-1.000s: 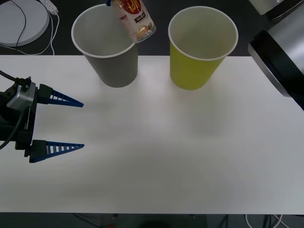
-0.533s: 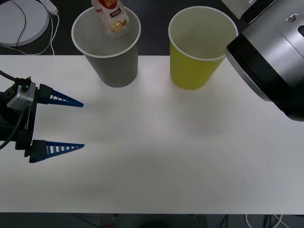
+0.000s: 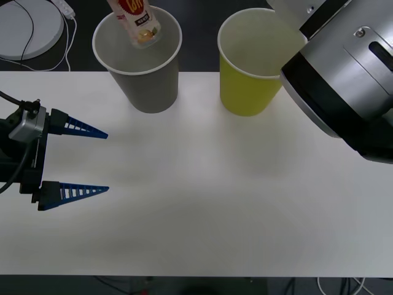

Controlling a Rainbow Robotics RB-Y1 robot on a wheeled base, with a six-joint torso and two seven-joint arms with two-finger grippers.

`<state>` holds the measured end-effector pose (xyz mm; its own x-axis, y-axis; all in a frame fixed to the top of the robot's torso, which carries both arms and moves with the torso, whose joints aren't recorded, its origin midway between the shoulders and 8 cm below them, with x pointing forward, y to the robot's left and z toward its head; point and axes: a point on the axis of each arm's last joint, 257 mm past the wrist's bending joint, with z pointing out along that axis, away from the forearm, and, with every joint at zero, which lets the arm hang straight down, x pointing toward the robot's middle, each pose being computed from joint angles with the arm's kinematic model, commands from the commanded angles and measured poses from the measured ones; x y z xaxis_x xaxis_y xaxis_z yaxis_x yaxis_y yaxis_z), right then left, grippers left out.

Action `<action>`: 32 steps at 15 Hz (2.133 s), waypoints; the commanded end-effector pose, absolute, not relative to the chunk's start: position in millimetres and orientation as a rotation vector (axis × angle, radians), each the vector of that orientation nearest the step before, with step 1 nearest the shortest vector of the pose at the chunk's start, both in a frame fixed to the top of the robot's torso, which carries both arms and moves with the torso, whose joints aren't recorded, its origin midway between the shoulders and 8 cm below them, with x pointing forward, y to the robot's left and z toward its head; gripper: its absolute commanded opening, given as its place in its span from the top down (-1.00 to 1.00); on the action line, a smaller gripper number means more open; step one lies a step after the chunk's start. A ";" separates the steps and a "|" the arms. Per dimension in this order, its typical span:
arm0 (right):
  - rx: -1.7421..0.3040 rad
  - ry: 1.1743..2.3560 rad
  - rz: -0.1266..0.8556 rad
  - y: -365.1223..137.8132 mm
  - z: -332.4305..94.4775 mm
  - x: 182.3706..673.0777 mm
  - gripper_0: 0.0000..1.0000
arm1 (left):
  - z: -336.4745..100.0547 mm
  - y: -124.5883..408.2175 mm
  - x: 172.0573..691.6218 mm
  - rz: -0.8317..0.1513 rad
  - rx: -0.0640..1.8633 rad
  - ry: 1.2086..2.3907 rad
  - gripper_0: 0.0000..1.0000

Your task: Put the can into the green bin and the plastic bottle into the gray bin

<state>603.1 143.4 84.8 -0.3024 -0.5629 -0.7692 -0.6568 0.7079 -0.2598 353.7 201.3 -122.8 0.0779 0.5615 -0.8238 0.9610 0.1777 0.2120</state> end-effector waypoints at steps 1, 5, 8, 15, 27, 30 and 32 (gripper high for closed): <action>-0.937 1.975 0.129 146.0 85.6 603.9 -0.05 | -122.8 201.3 353.7 -0.584 1.492 1.593 -1.00; -0.903 1.963 0.197 151.6 83.2 611.7 -1.00 | -122.8 201.3 353.7 -0.584 1.492 1.593 -1.00; -0.908 1.962 0.184 151.2 81.8 612.3 -1.00 | -122.8 201.3 353.7 -0.584 1.492 1.593 -1.00; -0.971 1.964 0.177 139.8 84.5 609.9 -1.00 | -122.8 201.3 353.7 -0.584 1.492 1.593 -1.00; -1.221 1.882 0.257 35.8 97.4 550.9 -1.00 | -122.8 201.3 353.7 -0.584 1.492 1.593 -1.00; -1.269 1.828 0.262 5.1 91.4 528.0 -1.00 | -122.8 201.3 353.7 -0.584 1.492 1.593 -1.00; -1.306 1.791 0.234 -19.6 80.2 511.8 -1.00 | -122.8 201.3 353.7 -0.584 1.492 1.593 -1.00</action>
